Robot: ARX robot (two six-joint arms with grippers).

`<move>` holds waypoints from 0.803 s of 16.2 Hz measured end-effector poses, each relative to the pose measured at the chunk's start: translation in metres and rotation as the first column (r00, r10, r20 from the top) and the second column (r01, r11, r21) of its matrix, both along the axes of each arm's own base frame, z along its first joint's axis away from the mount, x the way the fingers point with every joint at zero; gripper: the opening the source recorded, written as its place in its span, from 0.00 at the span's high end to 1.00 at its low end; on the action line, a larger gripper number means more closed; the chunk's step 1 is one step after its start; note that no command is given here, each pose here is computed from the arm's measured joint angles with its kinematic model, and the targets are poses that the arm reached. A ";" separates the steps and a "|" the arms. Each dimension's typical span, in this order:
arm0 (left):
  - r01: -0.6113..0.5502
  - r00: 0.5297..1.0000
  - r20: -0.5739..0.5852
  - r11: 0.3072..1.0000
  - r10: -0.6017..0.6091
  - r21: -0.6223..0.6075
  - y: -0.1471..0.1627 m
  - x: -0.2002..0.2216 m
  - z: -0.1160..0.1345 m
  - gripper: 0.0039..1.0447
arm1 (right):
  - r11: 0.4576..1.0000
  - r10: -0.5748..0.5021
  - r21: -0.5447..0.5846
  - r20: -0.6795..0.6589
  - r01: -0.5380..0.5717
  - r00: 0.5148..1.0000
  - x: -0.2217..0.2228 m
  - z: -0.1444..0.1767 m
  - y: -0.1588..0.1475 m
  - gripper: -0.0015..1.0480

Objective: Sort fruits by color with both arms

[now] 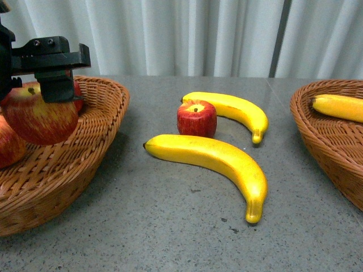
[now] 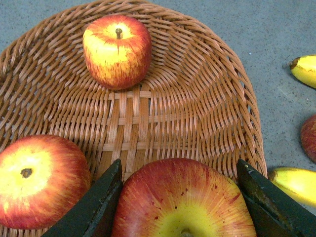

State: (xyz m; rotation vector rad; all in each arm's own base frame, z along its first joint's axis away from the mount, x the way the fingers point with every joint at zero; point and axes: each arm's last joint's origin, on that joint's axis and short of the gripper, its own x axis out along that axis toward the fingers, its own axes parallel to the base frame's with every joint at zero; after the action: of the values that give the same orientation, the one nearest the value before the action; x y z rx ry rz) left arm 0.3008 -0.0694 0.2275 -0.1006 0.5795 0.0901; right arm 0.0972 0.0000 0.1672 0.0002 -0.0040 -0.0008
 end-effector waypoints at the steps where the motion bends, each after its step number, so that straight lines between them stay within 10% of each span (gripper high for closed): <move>1: -0.010 1.000 0.001 1.000 0.010 -0.024 0.000 0.000 0.000 0.36 | 1.000 0.000 0.000 0.000 0.000 1.000 0.000 0.000 0.000 0.06; 4: 0.025 0.997 0.079 0.999 -0.024 -0.021 -0.009 -0.003 0.015 0.04 | 1.000 0.000 0.000 0.000 0.000 1.000 0.000 0.000 0.000 0.06; 10: 0.235 0.949 0.203 0.971 -0.240 0.046 -0.045 0.031 0.050 0.06 | 1.000 0.000 0.000 0.000 0.000 1.000 0.000 0.000 0.000 0.06; 13: 0.385 0.914 0.087 0.916 -0.395 0.111 -0.072 0.074 0.017 0.06 | 1.000 0.000 0.000 0.000 0.000 1.000 0.000 0.000 0.000 0.06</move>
State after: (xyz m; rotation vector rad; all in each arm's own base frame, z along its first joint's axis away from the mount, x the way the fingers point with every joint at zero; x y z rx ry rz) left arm 0.3745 -0.1409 0.2446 0.1006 0.4767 -0.2779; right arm 0.0972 0.0000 0.1672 0.0006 -0.0036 -0.0008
